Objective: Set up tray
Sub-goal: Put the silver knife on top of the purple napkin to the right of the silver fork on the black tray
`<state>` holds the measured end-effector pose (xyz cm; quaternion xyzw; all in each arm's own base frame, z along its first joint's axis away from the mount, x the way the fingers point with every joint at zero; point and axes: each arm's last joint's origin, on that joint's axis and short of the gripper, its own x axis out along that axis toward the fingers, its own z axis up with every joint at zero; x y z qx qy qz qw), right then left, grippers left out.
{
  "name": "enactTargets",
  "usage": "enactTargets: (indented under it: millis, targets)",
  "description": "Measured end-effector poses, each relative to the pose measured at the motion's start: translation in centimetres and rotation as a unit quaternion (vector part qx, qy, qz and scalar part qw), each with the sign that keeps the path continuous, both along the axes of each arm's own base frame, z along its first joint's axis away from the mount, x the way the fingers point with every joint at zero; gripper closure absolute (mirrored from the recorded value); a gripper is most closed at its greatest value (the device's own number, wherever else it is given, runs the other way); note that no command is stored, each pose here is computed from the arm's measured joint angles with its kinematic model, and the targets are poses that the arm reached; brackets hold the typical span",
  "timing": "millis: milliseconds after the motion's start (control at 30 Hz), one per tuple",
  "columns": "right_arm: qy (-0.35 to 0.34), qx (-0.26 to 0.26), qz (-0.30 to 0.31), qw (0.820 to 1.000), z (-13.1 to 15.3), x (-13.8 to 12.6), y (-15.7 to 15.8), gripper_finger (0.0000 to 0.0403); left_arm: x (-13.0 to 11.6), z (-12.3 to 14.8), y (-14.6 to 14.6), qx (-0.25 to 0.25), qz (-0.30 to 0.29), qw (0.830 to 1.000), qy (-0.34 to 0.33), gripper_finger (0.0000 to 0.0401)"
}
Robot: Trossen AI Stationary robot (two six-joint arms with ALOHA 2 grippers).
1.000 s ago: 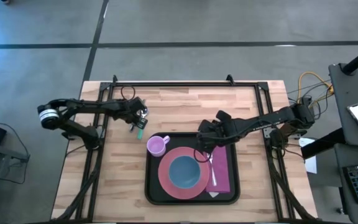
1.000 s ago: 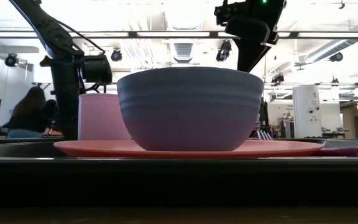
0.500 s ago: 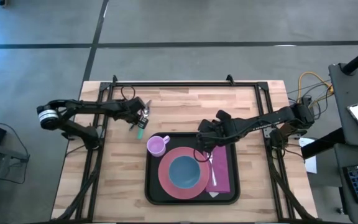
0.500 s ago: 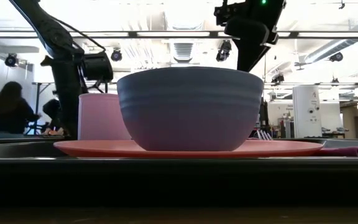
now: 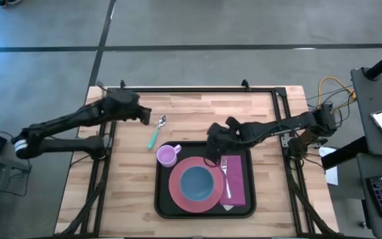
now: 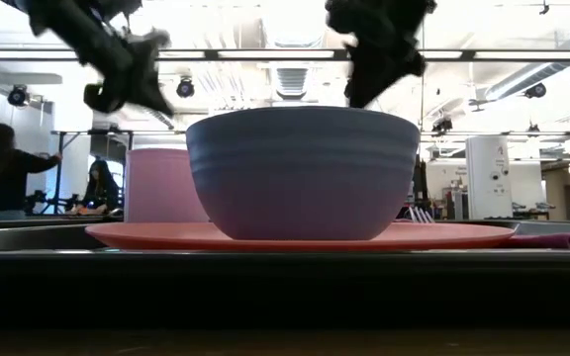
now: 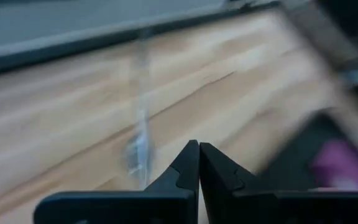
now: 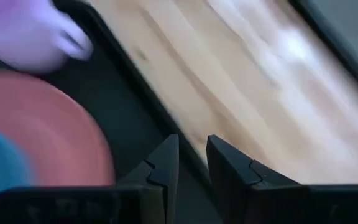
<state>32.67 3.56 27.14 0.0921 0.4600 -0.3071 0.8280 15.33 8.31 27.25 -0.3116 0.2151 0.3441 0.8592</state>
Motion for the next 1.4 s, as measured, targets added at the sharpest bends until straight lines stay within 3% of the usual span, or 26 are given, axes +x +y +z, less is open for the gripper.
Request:
enactTargets:
  millis: [133,267,433,600,867,1100,1400]
  targets:
    - [-0.113,0.061,0.001,0.992,2.2,0.9,-1.2,0.0333,-0.2,2.2,-1.4,0.014,-0.026,0.997,-0.065,0.0396]
    - [-0.187,0.076,-0.031,0.979,4.7,0.2,-2.9,0.0334,-0.1,1.2,-2.1,0.001,-0.009,1.000,-0.011,0.0398]
    - [-0.196,0.093,-0.055,0.975,5.9,-1.1,-4.9,0.0325,1.5,-0.9,-2.6,-0.024,-0.026,0.999,0.033,0.0399]
    - [-0.159,0.116,-0.011,0.980,4.7,-0.4,-6.2,0.0307,2.9,-2.3,-3.0,-0.034,-0.044,0.996,0.073,0.0400]
    - [-0.062,0.089,0.081,0.991,0.0,6.2,-7.5,0.0258,2.9,-2.1,-4.1,-0.050,-0.053,0.996,0.059,0.0401]
    - [-0.053,0.097,0.145,0.983,-2.2,12.5,-10.4,0.0211,0.5,-0.5,-6.5,-0.096,-0.061,0.994,0.002,0.0401]
    - [0.012,0.099,0.178,0.979,-5.8,17.2,-14.1,0.0203,-0.8,0.5,-8.8,-0.093,-0.052,0.993,-0.055,0.0401]
